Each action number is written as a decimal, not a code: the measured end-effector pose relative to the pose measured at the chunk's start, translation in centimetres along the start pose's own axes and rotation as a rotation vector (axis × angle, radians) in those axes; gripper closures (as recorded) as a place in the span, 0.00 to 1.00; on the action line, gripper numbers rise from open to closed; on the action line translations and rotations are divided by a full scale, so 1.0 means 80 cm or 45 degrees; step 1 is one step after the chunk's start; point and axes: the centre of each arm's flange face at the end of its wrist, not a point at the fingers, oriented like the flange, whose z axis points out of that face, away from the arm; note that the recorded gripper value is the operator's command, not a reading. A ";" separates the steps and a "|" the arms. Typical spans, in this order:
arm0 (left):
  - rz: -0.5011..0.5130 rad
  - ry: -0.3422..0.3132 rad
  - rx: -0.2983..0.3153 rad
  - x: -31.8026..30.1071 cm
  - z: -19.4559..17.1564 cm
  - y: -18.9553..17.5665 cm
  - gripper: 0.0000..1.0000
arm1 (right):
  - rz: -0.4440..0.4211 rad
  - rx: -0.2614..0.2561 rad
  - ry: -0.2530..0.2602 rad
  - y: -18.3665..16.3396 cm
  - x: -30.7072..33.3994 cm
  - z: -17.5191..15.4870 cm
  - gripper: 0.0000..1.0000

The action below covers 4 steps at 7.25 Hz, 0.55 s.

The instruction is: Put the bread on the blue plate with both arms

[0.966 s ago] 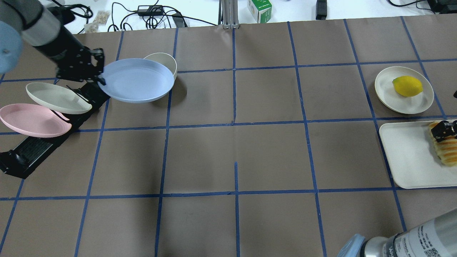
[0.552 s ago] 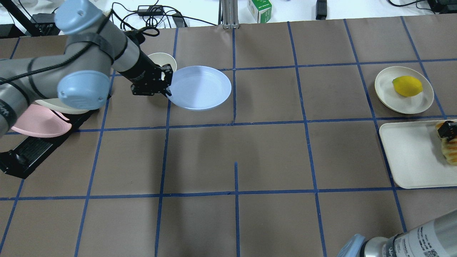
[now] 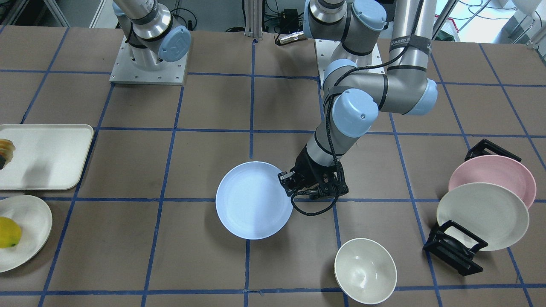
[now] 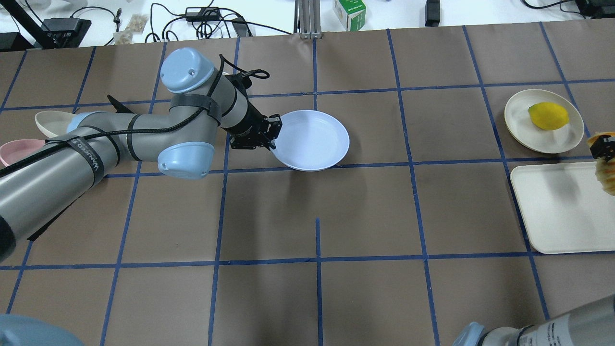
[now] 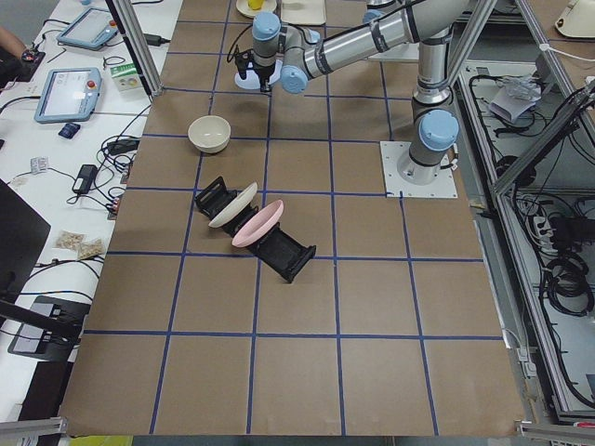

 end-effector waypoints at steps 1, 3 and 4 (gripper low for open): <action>0.004 -0.001 -0.029 0.002 0.020 0.007 1.00 | 0.007 0.016 -0.007 -0.012 -0.032 -0.014 0.93; 0.008 -0.010 -0.065 0.003 0.039 0.020 0.50 | 0.011 0.026 -0.031 -0.041 -0.129 -0.031 0.93; 0.007 -0.015 -0.077 0.001 0.044 0.024 0.05 | 0.011 0.032 -0.035 -0.051 -0.179 -0.039 0.92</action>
